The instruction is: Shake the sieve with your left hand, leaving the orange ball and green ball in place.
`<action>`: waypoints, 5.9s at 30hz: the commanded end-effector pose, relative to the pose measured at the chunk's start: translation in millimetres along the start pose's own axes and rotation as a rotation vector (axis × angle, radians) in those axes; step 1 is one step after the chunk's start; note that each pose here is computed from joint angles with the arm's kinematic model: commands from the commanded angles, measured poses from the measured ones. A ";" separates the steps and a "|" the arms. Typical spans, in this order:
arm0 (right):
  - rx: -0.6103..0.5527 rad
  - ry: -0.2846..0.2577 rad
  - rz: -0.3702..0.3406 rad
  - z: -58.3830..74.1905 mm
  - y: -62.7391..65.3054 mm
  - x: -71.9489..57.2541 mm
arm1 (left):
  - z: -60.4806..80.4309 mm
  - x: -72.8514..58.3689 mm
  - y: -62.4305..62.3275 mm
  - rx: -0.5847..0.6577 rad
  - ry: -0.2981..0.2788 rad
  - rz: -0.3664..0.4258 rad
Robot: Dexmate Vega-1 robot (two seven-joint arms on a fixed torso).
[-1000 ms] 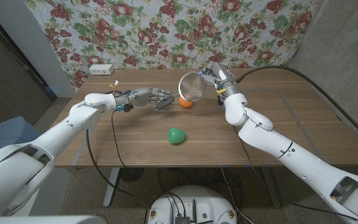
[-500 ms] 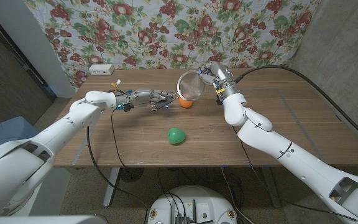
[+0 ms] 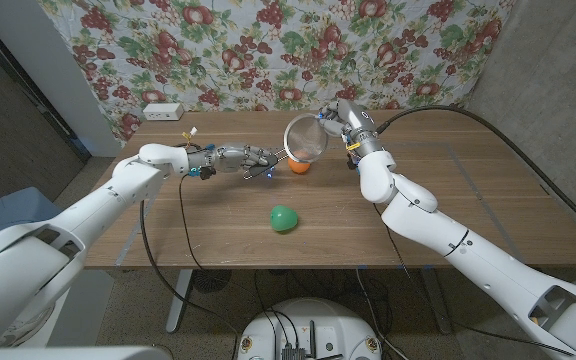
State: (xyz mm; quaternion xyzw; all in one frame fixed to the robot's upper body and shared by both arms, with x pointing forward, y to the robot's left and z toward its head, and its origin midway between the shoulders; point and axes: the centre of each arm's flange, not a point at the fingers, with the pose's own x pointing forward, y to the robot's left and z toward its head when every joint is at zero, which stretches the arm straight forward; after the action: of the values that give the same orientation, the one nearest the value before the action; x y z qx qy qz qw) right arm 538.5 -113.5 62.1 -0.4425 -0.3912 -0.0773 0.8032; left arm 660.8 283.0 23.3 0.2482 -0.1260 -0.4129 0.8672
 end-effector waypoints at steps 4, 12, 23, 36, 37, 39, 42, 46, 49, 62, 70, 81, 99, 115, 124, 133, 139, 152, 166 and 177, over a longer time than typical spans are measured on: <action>-0.002 -0.025 -0.010 6.5 -0.1 -1.2 | 1.3 3.4 -1.6 -0.010 0.017 -0.040; 0.001 -0.033 -0.010 7.4 0.1 -1.1 | 1.6 4.0 -0.7 -0.012 0.022 -0.050; -0.003 -0.038 -0.010 9.3 -0.1 -1.1 | 0.7 5.9 1.0 -0.022 0.019 -0.066; -0.002 -0.005 0.022 5.7 0.8 -0.5 | 4.7 6.5 4.3 -0.002 0.042 -0.041; -0.002 -0.001 0.026 5.4 0.8 -0.4 | 5.0 6.5 4.5 -0.001 0.042 -0.041; -0.004 0.007 0.035 4.4 1.0 0.0 | 5.6 6.6 4.7 -0.001 0.041 -0.034; 0.005 0.013 0.057 2.1 1.2 1.2 | 6.1 6.8 5.1 -0.004 0.036 -0.024; -0.001 0.020 0.063 0.0 2.1 1.4 | 6.7 7.7 5.3 -0.005 0.035 -0.021; -0.001 0.023 0.071 -1.9 1.9 1.7 | 7.1 8.0 5.5 -0.005 0.031 -0.013; 0.028 0.019 0.063 -10.7 0.7 1.7 | 7.1 8.5 5.1 -0.018 0.016 0.015; 0.119 -0.014 0.028 -20.0 0.2 0.2 | 5.6 6.8 2.6 -0.038 -0.006 0.045; 0.170 -0.010 0.053 -29.2 -1.3 5.1 | 0.2 4.9 -6.7 -0.071 -0.039 0.096; 0.426 -0.047 0.075 -66.0 -0.9 11.6 | 0.3 -11.6 -14.4 -0.125 -0.043 0.222; 0.566 -0.047 0.059 -88.8 -0.8 10.5 | -0.2 -19.3 -21.1 -0.196 -0.063 0.343; 0.653 -0.050 0.059 -100.9 0.9 11.2 | -3.0 -25.8 -25.6 -0.274 -0.086 0.428; 0.708 -0.036 0.040 -112.1 2.0 9.4 | -6.6 -30.3 -30.6 -0.350 -0.112 0.469; 0.718 -0.022 0.024 -115.9 2.5 6.2 | -7.0 -34.6 -34.6 -0.411 -0.108 0.509; 0.722 -0.012 0.012 -118.0 2.6 1.2 | -7.5 -48.6 -40.3 -0.541 -0.003 0.583; 0.732 -0.010 0.011 -122.3 4.9 -0.3 | 1.6 -63.4 -38.1 -0.581 0.158 0.585; 0.731 -0.007 0.009 -124.6 4.2 -0.9 | 3.7 -64.8 -36.3 -0.608 0.183 0.559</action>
State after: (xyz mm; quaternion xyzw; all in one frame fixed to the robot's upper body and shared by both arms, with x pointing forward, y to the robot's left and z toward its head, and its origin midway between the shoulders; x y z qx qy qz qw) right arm 609.0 -205.3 22.3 -0.1296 -0.3941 0.0735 0.9069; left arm 598.4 310.9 2.7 -0.0289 -0.0090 -0.1530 0.9878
